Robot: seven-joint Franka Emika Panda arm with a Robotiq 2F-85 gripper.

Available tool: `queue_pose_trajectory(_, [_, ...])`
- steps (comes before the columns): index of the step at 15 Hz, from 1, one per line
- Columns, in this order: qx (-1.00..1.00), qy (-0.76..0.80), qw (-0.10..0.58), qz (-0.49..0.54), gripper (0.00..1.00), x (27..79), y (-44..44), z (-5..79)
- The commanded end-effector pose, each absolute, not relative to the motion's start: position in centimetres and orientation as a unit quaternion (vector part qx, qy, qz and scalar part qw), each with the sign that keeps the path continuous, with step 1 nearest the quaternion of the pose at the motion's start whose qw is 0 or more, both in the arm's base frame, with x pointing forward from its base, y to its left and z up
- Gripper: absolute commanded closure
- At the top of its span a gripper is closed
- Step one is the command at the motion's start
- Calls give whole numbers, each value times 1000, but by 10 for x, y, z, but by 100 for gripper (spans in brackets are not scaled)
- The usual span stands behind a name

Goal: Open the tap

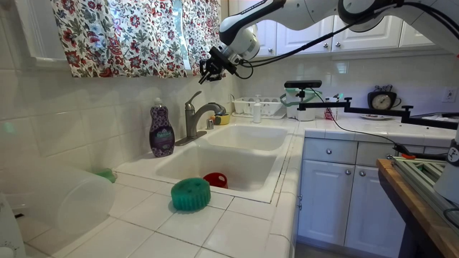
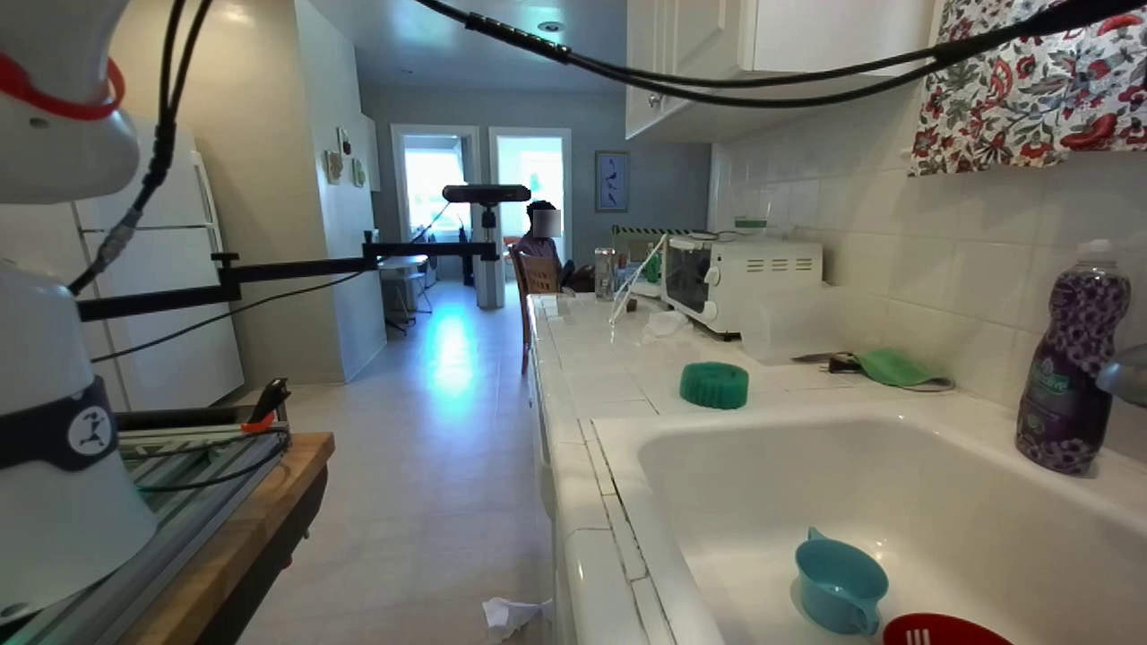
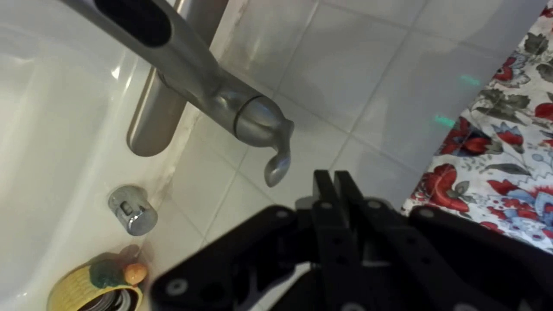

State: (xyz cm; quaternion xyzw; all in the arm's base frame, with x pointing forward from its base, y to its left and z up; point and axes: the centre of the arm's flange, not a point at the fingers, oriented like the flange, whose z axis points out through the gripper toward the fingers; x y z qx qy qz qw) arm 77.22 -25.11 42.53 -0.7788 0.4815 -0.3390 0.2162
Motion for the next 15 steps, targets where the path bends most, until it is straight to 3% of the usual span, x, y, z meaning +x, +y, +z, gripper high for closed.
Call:
queue_pose_trajectory(1, [-784, 484, 207, -329, 64, 778, -253, 431])
queue_pose_trajectory(5, [-773, 511, 205, -314, 58, 769, -265, 418])
queue_pose_trajectory(10, [-745, 543, 220, -318, 38, 761, -272, 398])
queue_pose_trajectory(11, [-740, 548, 224, -319, 39, 761, -271, 394])
queue_pose_trajectory(12, [-736, 551, 226, -322, 21, 760, -271, 391])
queue_pose_trajectory(15, [-727, 547, 239, -337, 13, 762, -268, 377])
